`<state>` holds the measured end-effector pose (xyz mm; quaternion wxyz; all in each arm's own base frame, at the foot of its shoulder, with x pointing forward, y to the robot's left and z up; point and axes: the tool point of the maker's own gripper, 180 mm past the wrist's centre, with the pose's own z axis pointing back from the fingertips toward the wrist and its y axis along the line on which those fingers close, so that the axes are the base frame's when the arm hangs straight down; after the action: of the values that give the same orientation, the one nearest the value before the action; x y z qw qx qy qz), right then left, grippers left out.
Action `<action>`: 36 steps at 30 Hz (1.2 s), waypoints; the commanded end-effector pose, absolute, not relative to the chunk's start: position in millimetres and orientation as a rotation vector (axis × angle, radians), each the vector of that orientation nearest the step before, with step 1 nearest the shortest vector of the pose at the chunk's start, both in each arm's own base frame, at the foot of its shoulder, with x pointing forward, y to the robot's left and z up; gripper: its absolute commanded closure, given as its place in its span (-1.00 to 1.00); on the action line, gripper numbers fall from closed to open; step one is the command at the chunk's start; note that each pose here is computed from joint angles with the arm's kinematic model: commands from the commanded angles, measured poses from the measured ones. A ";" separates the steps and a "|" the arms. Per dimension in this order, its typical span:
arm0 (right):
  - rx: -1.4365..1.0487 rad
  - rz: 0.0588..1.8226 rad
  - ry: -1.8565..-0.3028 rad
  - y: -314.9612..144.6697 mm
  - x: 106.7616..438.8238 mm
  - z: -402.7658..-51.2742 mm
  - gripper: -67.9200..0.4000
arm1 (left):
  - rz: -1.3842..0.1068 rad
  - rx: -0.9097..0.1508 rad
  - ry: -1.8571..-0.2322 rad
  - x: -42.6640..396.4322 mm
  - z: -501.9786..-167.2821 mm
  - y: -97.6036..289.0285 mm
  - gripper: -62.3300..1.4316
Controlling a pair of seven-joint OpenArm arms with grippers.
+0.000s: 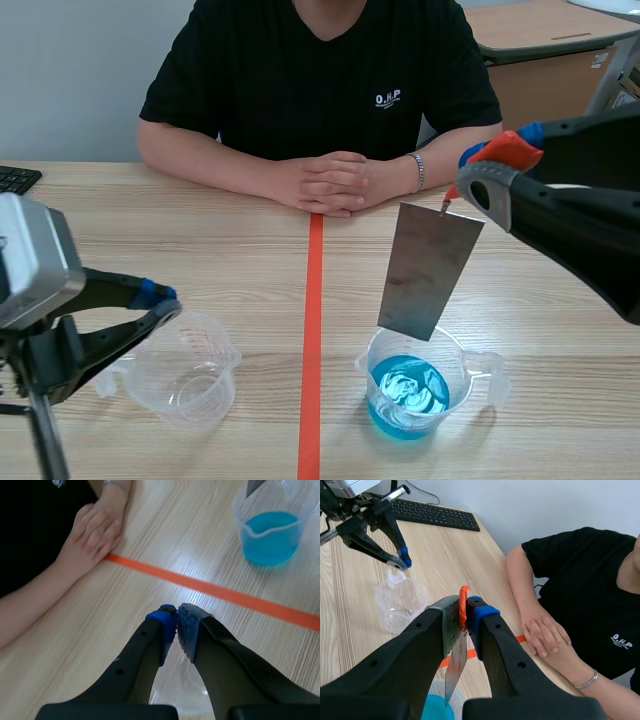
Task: Do the redox reaction experiment.
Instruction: 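Raise the plate and point at it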
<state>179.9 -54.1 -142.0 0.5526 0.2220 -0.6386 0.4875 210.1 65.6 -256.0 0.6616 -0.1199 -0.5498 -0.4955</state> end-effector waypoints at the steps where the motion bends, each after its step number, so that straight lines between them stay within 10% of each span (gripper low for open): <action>1: 0.558 1.158 -1.522 -51.6 176.3 -136.3 0.94 | -1.104 -0.299 -1.288 213.6 -247.2 53.7 0.78; 36: 0.564 1.151 -1.526 -51.5 176.2 -135.2 0.94 | -1.101 -0.445 -1.314 230.3 -270.8 -58.7 0.78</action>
<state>179.8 -54.0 -140.5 0.5519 0.2257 -0.6405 0.4839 229.5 -54.1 -282.6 0.6446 -0.1890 -0.5596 -0.4854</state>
